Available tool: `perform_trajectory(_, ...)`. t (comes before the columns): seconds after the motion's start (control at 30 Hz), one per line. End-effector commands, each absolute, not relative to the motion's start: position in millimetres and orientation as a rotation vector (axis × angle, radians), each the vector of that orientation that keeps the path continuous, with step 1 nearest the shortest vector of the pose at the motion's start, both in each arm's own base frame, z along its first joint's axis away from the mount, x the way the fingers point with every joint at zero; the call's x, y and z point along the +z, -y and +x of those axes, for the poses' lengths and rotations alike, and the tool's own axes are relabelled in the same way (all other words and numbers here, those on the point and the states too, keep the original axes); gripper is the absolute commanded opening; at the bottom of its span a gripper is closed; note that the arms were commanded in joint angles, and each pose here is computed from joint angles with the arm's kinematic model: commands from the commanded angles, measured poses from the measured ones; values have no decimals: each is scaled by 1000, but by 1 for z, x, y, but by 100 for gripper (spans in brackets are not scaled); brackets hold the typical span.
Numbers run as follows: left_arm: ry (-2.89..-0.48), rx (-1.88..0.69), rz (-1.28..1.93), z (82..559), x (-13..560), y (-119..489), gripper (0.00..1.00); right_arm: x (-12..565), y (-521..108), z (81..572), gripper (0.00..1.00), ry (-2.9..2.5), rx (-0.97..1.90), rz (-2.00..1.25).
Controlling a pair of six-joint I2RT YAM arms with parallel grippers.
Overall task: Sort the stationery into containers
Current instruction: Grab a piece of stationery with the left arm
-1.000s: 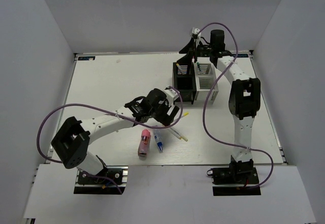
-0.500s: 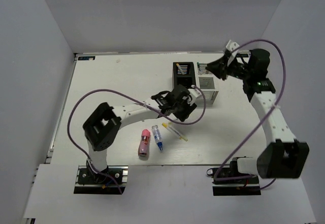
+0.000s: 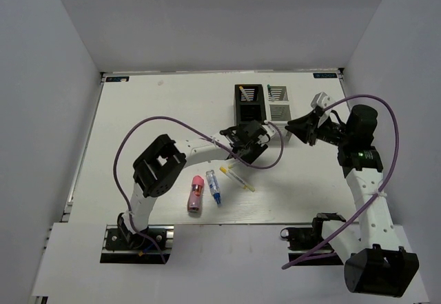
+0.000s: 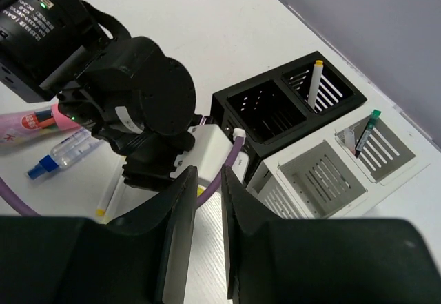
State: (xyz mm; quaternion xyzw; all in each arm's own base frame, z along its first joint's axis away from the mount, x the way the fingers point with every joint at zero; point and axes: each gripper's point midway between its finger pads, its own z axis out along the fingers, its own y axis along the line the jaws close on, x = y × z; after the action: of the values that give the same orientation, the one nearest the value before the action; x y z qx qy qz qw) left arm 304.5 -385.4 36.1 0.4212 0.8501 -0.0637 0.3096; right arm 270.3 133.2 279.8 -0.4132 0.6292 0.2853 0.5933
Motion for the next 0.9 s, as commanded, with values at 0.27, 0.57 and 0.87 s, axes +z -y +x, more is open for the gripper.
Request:
perform_trajectory(0.27,-2336,-206,1270,289,17,396,61,278,-131,260,27,-1460,732,-962)
perform_trajectory(0.57,-2383,-257,1321,276,14,395,29,278,-128,253,27,-1454,761,-959)
perform_trajectory(0.87,-2321,-364,1307,272,43,405,9,270,-127,244,27,-1456,800,-958)
